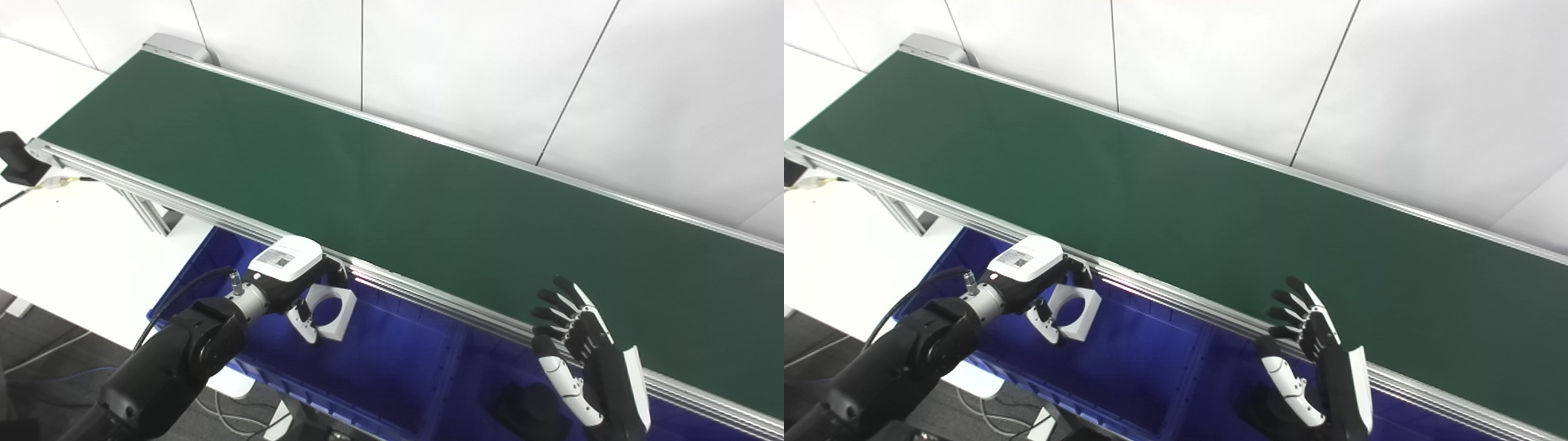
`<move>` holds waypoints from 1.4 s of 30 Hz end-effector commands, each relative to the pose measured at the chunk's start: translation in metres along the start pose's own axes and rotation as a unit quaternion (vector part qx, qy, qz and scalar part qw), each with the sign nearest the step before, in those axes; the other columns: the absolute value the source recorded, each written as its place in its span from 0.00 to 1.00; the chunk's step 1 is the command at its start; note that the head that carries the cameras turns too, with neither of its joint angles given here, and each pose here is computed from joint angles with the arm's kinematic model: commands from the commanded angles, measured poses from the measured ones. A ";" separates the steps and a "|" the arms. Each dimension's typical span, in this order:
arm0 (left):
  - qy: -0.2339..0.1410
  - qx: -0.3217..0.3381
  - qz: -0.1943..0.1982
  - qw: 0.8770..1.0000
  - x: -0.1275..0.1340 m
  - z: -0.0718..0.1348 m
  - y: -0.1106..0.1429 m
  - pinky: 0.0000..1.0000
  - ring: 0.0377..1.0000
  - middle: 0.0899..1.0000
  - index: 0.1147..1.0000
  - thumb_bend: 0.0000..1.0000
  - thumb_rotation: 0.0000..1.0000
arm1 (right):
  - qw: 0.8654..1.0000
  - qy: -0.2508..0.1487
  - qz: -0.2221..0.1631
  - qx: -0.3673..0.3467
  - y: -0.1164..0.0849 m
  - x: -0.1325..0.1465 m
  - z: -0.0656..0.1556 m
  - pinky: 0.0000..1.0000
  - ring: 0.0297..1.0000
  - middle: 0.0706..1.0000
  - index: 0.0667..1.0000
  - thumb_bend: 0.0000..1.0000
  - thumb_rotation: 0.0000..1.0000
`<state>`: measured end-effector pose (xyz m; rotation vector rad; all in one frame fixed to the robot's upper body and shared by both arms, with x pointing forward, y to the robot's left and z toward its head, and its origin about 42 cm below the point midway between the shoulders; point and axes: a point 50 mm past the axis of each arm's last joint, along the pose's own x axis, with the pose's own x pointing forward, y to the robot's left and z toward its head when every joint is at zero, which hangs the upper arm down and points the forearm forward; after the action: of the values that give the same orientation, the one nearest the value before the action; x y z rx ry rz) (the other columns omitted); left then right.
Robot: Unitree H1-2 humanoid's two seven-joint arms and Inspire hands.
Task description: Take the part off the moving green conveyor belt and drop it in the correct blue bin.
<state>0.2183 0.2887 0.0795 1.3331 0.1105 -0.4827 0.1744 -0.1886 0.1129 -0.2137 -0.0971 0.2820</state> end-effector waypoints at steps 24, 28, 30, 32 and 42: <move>-0.139 -0.121 0.143 0.972 -0.052 0.050 0.090 0.60 0.72 0.78 0.80 0.64 0.00 | 1.000 -0.014 -0.004 0.009 0.002 -0.001 0.004 0.64 0.74 0.80 0.88 0.57 0.61; -0.201 -0.200 0.166 0.944 -0.055 0.064 0.096 0.60 0.69 0.73 0.78 0.63 0.24 | 1.000 -0.011 -0.005 0.009 0.003 -0.003 0.002 0.64 0.74 0.80 0.88 0.58 0.61; -0.230 -0.248 0.165 0.927 -0.055 0.070 0.094 0.62 0.70 0.73 0.78 0.64 0.33 | 1.000 -0.012 -0.005 0.007 0.004 -0.004 0.002 0.64 0.74 0.80 0.88 0.58 0.62; -0.251 -0.295 0.157 0.909 -0.054 0.077 0.090 0.64 0.70 0.74 0.78 0.67 0.44 | 1.000 -0.011 -0.005 0.007 0.005 -0.004 0.002 0.64 0.74 0.80 0.88 0.58 0.62; -0.285 -0.462 0.116 0.832 -0.021 0.110 0.050 0.69 0.72 0.76 0.80 0.76 0.59 | 1.000 -0.010 -0.008 0.013 0.014 -0.005 -0.001 0.65 0.75 0.80 0.87 0.59 0.62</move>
<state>0.1941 0.2038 0.1562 0.2661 -0.2420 -0.5074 0.1653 -0.1813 0.1002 -0.1962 -0.0446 0.2758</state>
